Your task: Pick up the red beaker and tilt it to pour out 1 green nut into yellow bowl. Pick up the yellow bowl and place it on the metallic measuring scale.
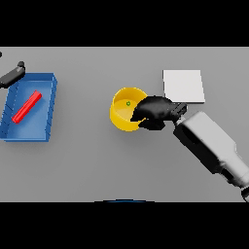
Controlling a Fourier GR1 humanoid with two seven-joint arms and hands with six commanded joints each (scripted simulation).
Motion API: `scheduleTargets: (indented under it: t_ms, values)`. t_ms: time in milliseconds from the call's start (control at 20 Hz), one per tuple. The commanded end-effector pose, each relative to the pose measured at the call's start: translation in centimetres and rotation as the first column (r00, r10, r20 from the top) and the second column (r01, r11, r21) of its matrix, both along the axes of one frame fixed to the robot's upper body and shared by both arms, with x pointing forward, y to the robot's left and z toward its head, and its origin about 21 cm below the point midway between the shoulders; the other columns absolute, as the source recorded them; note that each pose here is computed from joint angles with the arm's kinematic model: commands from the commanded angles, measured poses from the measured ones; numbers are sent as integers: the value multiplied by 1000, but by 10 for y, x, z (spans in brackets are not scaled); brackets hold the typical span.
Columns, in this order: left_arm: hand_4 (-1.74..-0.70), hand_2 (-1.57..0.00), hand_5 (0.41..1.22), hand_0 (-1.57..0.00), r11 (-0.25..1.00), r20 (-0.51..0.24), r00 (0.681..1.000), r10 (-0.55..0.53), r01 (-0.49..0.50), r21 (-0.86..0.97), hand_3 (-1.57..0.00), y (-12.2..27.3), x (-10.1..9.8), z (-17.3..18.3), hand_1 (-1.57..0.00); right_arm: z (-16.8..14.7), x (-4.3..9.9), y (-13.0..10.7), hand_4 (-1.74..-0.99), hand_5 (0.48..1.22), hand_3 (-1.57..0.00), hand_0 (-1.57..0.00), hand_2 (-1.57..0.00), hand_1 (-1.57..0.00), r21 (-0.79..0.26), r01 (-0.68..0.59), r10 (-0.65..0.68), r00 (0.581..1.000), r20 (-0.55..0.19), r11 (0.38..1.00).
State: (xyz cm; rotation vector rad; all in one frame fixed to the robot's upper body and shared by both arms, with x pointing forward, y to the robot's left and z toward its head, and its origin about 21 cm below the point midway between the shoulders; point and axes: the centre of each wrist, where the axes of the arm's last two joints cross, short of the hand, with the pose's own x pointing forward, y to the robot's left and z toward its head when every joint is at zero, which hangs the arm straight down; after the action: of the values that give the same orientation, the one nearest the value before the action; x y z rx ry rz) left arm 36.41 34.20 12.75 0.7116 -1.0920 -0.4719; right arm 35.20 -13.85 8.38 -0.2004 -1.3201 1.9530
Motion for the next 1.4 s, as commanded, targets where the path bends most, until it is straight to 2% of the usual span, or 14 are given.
scheduleTargets:
  t_ms: [0,100,200,350,400,450,750,1050,1100,1200,1350]
  values:
    - [-785,1,731,1,1000,1,1000,-6,6,-4,1,-4,-1,-5,1,6,1,-3,-1719,1216,-1338,-1543,-1537,-1537,-3,-2,2,1000,14,1000]
    - [-793,1,737,1,1000,6,1000,-4,4,-11,1,0,1,-2,1,14,1,-6,-1721,1218,-1302,-1553,-1549,-1549,-19,13,-13,1000,23,1000]
    - [-798,1,737,1,1000,17,1000,-7,7,-14,1,0,2,0,1,20,3,-5,-1724,1218,-1361,-1560,-1556,-1546,-30,32,-31,999,29,999]
    - [-798,1,744,1,1000,14,1000,-6,6,-6,1,-2,3,0,1,29,10,-8,-1723,1219,-1289,-1565,-1563,-1558,-23,64,-63,997,42,998]
    - [-795,1,747,1,1000,21,1000,-8,8,-5,1,0,2,2,1,33,14,-13,-1723,1219,-1269,-1566,-1565,-1561,-30,86,-84,994,63,996]
    - [-794,1,748,1,1000,15,1000,-4,4,-2,1,1,2,-1,1,35,15,-20,-1723,1220,-1279,-1471,-1566,-1535,-32,102,-99,992,83,994]
    - [-803,1,755,1,1000,12,1000,-2,2,-14,1,3,2,5,1,48,35,-53,-1726,1221,-1417,-1544,-1570,-1561,-51,219,-209,966,154,974]
    - [-801,1,753,1,1000,1,1000,11,-11,-9,1,4,5,2,1,48,51,-73,-1723,1221,-1267,-1564,-1571,-1568,-73,292,-275,944,183,954]
    - [-808,1,752,1,1000,11,1000,8,-8,-23,1,3,3,3,1,49,53,-72,-1725,1221,-1328,-1565,-1571,-1554,-71,288,-272,945,180,955]
    - [-816,1,759,1,1000,13,1000,11,-10,-26,1,-1,1,7,1,38,63,-91,-1727,1221,-1415,-1557,-1550,-1497,-92,400,-377,905,195,912]
    - [-830,1,767,1,999,2,1000,26,-26,-30,1,0,-4,4,1,28,69,-108,-1729,1221,-1491,-1529,-1496,-1425,-90,438,-419,891,175,894]
